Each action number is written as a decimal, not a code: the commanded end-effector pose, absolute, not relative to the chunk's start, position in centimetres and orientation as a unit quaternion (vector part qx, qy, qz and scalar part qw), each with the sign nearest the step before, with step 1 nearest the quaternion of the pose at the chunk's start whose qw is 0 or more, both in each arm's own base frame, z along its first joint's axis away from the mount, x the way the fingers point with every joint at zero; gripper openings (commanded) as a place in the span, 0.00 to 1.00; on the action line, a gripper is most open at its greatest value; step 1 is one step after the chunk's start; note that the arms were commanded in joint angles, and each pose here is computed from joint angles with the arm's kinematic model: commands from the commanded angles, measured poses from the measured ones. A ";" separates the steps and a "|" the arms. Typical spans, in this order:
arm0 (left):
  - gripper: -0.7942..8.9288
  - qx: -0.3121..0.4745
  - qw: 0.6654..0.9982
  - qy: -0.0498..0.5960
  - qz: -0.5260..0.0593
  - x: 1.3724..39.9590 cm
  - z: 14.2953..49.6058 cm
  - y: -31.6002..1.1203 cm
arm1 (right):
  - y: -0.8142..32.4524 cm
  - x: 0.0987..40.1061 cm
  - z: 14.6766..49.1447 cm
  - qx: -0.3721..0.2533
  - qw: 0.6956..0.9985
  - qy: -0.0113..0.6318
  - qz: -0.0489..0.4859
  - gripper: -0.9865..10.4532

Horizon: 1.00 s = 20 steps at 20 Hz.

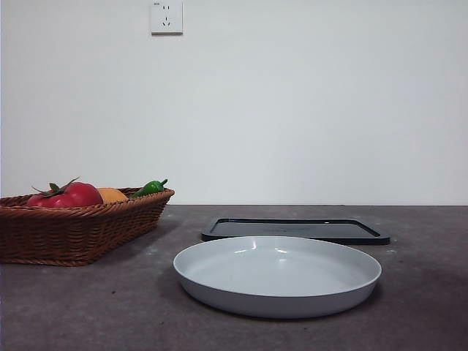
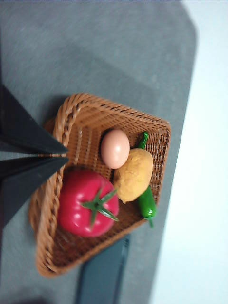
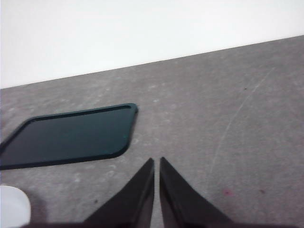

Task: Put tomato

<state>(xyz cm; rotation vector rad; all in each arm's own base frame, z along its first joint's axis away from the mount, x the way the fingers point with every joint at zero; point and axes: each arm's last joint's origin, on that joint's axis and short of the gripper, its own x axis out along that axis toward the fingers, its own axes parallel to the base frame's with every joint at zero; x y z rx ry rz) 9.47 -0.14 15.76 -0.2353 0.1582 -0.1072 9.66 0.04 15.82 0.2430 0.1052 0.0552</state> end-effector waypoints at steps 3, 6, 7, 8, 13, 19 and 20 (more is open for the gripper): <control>0.09 -0.226 0.969 0.095 -0.041 9.5 15.1 -0.1 | 0.1 9.7 15.9 0.148 0.987 0.049 0.038 0.09; 0.09 -0.235 0.966 0.096 -0.040 9.4 15.5 -0.1 | 0.2 9.6 16.1 0.165 0.984 0.049 0.050 0.09; 0.09 -0.238 0.966 0.093 -0.041 9.4 15.7 -0.1 | 0.2 9.6 16.4 0.173 0.982 0.047 0.051 0.09; 0.09 -0.241 0.965 0.090 -0.042 9.4 15.9 -0.1 | 0.2 9.5 16.6 0.179 0.981 0.045 0.051 0.09; 0.09 -0.261 0.960 0.090 -0.053 9.0 17.2 -0.2 | 0.2 9.0 18.3 0.185 0.981 0.035 0.054 0.09; 0.09 -0.257 0.959 0.107 -0.054 8.4 19.6 -0.3 | 0.3 8.1 21.0 0.185 0.980 0.040 0.057 0.09; 0.09 -0.253 0.960 0.107 -0.058 8.3 20.0 -0.3 | 0.3 7.9 21.5 0.184 0.980 0.041 0.062 0.09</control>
